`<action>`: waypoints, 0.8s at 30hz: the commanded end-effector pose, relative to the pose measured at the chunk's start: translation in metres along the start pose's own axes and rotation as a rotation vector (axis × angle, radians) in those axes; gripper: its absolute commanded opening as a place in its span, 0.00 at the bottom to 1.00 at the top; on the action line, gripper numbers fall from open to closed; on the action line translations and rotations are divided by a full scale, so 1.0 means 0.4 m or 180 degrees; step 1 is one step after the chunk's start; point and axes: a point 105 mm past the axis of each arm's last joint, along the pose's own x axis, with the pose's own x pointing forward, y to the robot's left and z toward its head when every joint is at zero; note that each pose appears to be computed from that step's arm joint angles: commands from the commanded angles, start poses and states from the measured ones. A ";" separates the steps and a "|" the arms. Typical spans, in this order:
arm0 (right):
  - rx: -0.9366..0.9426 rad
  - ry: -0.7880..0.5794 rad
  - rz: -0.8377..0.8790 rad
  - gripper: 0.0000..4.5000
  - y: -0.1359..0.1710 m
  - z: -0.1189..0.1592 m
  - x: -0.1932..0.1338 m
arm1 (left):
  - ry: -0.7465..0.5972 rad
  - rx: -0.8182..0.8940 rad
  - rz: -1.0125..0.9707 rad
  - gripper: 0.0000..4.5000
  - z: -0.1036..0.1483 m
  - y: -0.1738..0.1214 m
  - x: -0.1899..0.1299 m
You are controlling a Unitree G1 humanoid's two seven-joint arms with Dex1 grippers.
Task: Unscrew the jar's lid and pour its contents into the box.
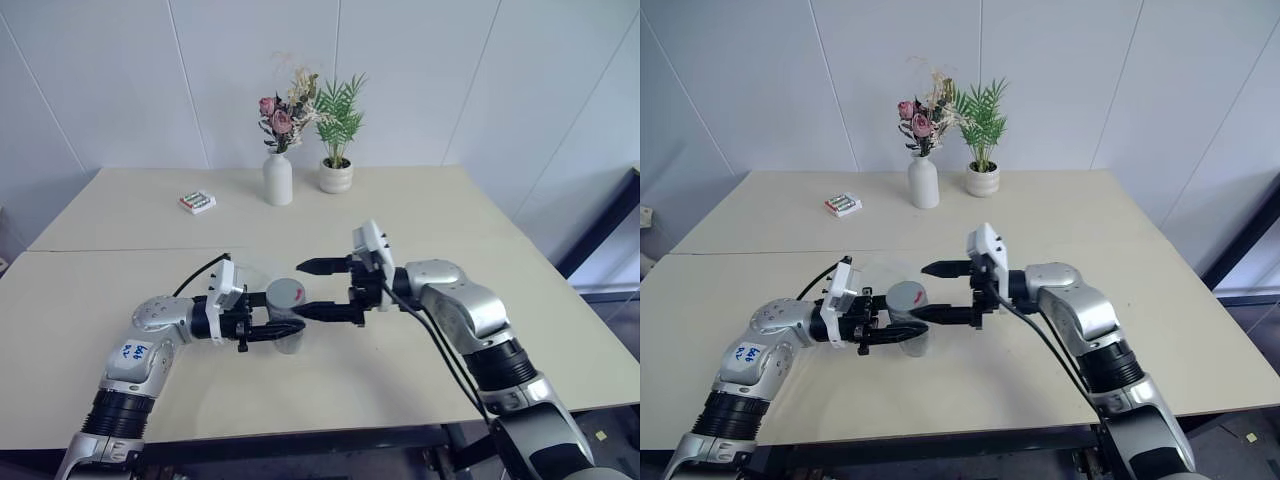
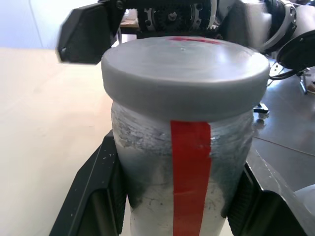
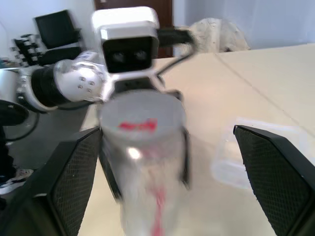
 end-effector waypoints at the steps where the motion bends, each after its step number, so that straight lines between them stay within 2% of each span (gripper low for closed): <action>1: -0.0091 -0.0082 -0.0163 0.99 -0.023 0.019 -0.031 | -0.0100 0.0175 -0.0148 0.47 0.030 -0.014 0.012; 6: -0.0098 -0.0072 -0.0296 0.99 -0.047 0.018 -0.060 | -0.0094 0.0165 -0.0144 0.47 0.029 -0.015 0.010; 14: -0.0017 -0.0295 0.0158 0.99 0.018 0.058 -0.057 | -0.0081 0.0162 -0.0137 0.47 0.027 -0.014 0.008; 19: -0.0031 -0.0419 0.0344 0.99 0.070 0.090 0.012 | -0.0072 0.0157 -0.0128 0.47 0.026 -0.015 0.009; 24: -0.0025 -0.0380 0.0483 0.99 0.116 0.084 0.072 | -0.0074 0.0149 -0.0126 0.47 0.024 -0.017 0.011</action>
